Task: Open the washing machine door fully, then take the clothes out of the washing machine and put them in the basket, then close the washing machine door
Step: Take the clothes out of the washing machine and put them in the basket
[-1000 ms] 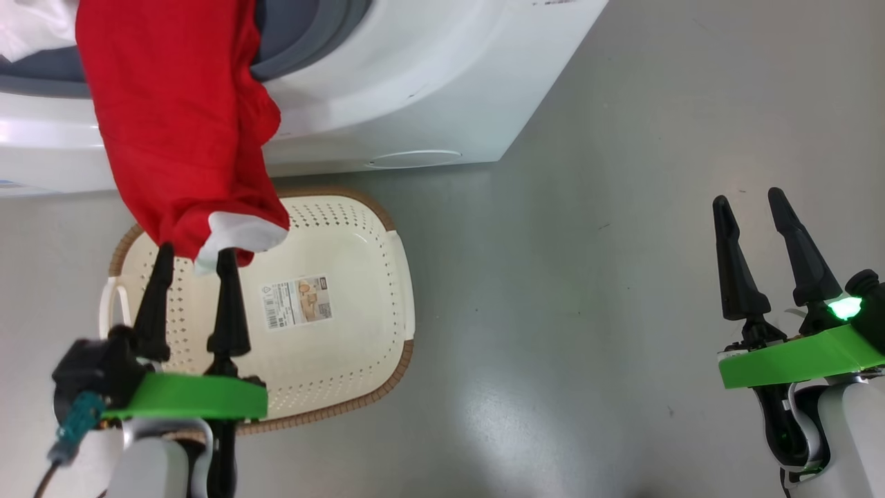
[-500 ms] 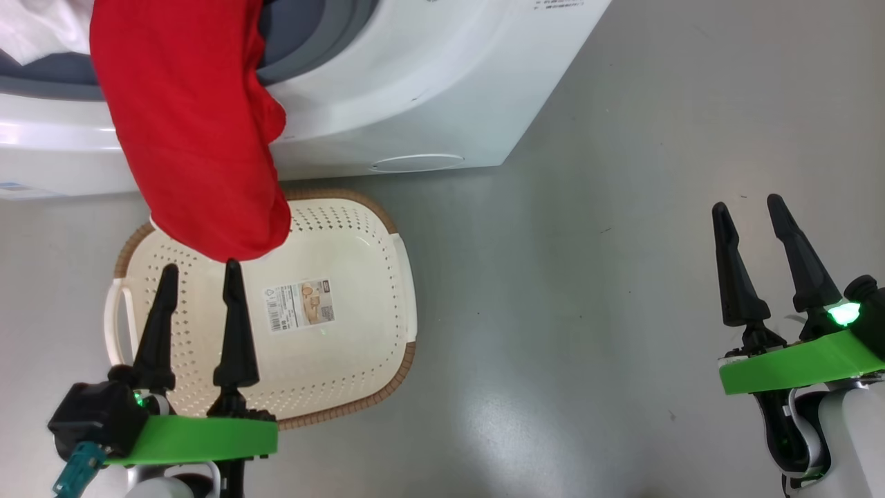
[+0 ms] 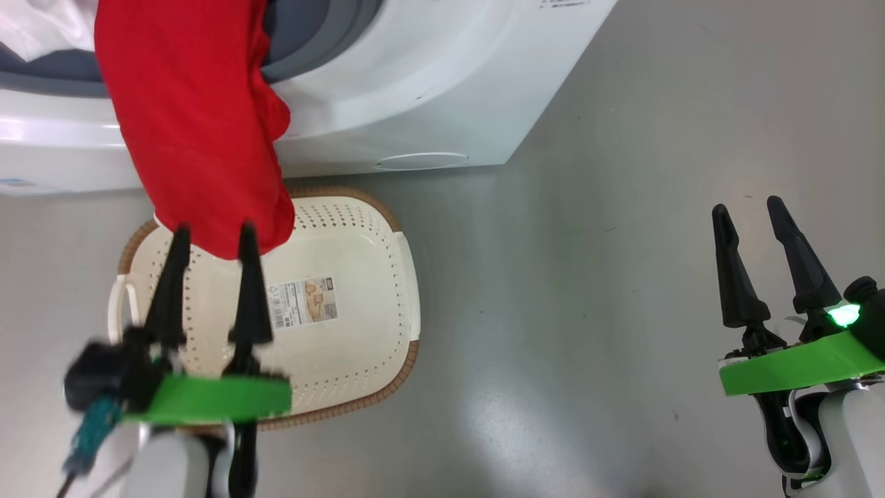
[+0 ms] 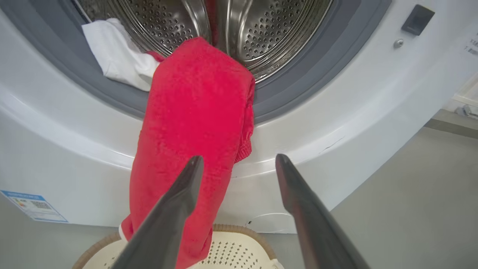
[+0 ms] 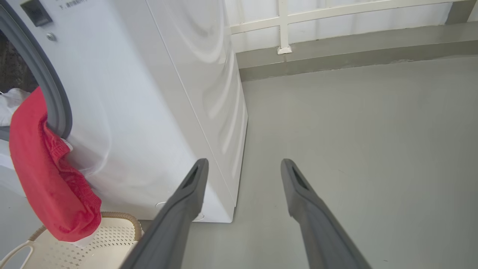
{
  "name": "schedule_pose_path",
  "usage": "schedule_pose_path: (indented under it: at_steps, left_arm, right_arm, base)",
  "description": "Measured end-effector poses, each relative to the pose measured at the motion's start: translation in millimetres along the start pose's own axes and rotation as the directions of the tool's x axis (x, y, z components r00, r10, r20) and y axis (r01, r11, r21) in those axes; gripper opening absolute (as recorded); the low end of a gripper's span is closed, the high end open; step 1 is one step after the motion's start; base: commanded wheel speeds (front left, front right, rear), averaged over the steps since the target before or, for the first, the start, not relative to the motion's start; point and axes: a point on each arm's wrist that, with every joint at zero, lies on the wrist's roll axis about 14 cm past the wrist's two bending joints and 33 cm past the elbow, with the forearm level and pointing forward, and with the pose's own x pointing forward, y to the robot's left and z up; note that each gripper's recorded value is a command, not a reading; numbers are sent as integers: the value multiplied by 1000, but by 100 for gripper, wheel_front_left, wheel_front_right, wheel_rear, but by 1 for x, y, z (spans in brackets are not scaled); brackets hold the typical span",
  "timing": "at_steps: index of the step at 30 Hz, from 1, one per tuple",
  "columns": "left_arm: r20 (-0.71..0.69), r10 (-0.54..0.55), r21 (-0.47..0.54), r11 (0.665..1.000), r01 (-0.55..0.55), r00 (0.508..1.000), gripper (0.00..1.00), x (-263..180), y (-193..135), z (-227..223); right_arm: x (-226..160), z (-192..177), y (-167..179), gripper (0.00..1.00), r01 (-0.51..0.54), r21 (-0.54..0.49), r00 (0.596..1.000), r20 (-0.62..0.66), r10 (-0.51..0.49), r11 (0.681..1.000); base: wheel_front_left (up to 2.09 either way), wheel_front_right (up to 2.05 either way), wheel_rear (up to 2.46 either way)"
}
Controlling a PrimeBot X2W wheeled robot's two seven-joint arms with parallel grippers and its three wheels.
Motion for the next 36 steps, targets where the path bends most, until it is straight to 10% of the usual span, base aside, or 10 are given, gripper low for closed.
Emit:
schedule_pose_path:
  at_steps: [36]
  left_arm:
    - [-250,-63,246,961,126,966,100,153,-40,-9]
  right_arm:
    - [9,-11,-8,100,16,-4,1000,-20,-16,1000]
  base:
    - [0,0,0]
